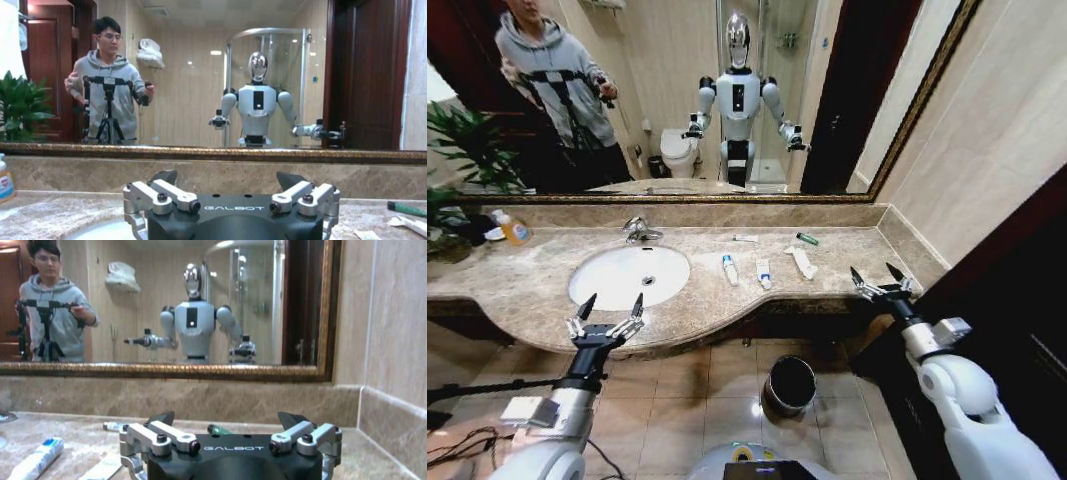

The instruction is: Pick up the trash from the sink and place it in the trash bin.

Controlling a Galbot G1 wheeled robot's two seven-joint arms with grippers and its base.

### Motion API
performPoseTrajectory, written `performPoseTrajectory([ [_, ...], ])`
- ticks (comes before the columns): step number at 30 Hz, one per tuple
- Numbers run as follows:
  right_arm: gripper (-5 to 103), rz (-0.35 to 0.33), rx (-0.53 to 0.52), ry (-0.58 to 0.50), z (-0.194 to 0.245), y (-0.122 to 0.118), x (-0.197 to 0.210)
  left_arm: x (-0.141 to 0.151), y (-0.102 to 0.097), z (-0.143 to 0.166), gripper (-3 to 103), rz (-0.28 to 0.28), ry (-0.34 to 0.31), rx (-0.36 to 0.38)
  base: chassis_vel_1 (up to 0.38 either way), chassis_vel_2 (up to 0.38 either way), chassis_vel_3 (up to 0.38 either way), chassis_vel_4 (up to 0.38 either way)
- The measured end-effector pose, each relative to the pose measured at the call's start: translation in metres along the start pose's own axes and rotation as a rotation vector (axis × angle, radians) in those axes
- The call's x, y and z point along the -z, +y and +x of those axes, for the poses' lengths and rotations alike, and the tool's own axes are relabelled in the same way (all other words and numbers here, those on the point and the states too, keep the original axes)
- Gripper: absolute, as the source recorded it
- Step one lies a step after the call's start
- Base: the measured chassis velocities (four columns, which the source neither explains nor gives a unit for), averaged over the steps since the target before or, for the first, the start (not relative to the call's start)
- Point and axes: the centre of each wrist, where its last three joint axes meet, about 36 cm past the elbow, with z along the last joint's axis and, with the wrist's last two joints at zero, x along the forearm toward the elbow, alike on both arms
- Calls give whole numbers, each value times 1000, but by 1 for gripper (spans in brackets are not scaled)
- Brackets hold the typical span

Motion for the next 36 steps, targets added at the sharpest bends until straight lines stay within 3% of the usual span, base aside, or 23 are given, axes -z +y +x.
performPoseTrajectory([
  [8, 100, -57, 25, 100, -38, -1, -17, 0, 0, 0, 100, 0, 0, 0, 0, 0, 0, 0],
  [16, 100, -46, 52, 139, -110, 5, -35, 0, 0, 0, 100, 0, 0, 0, 0, 0, 0, 0],
  [26, 103, -30, 42, 223, -159, 13, -80, 0, 0, 0, 100, 0, 0, 0, 0, 0, 0, 0],
  [29, 99, -30, 43, 234, -161, 10, -88, 0, 0, 0, 100, 0, 0, 0, 0, 0, 0, 0],
  [33, 78, -39, 55, 236, -160, 8, -93, 0, 0, 0, 100, 0, 0, 0, 0, 0, 0, 0],
  [35, 78, -40, 58, 232, -160, 8, -94, 0, 0, 0, 100, 0, 0, 0, 0, 0, 0, 0],
  [36, 73, -42, 60, 229, -160, 9, -94, 0, 0, 0, 100, 0, 0, 0, 0, 0, 0, 0],
])
